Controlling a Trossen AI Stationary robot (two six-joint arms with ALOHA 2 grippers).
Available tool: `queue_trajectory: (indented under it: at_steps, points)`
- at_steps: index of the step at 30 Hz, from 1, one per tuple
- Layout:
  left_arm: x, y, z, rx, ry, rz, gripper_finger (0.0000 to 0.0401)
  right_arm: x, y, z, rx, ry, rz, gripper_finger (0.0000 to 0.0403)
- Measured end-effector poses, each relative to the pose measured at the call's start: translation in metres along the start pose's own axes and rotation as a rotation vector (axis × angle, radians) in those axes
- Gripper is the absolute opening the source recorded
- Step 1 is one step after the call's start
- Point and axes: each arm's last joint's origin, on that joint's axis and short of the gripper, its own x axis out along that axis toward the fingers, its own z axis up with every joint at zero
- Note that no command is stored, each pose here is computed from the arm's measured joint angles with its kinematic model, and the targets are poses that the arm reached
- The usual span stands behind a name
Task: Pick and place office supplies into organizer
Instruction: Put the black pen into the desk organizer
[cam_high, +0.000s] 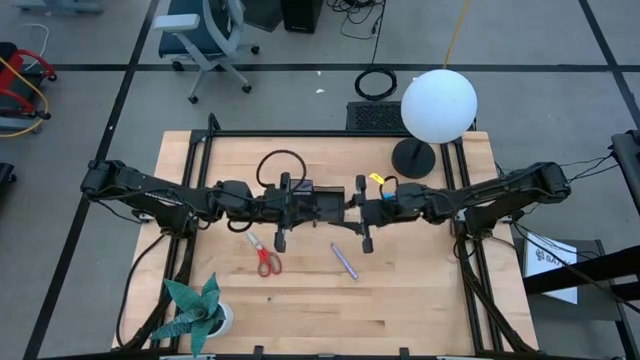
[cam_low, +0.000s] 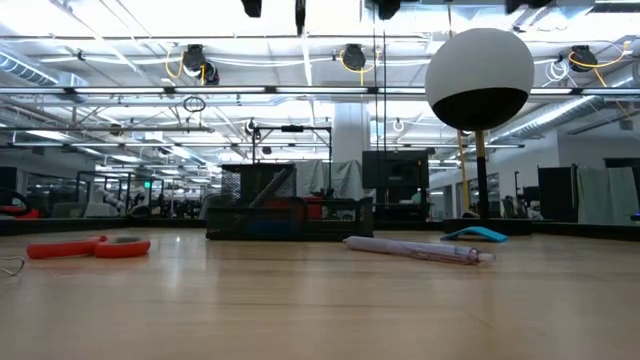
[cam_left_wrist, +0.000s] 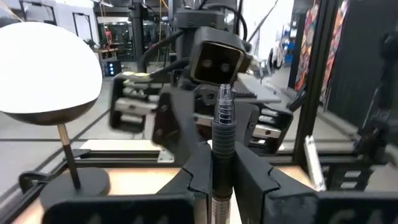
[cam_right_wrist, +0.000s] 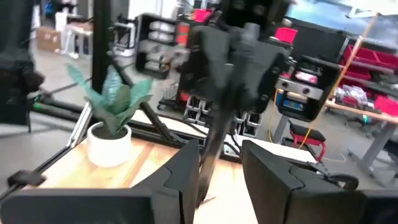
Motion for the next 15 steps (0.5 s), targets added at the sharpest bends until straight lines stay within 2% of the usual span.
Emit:
queue_trajectory:
  at_steps: [3,6,15]
  points:
    - [-0.004,0.000,0.002,-0.051,0.015,0.004,0.0039,-0.011,0.007,0.009,-0.112,0.024,-0.029,0.0113]
    - [-0.004,-0.001,0.002,-0.085,0.020,-0.003,0.0039,-0.016,0.017,0.013,-0.290,0.063,-0.079,0.0109]
    - [-0.003,-0.004,-0.002,-0.218,0.047,-0.048,0.0039,-0.010,0.056,0.005,-1.076,0.223,-0.147,0.0109]
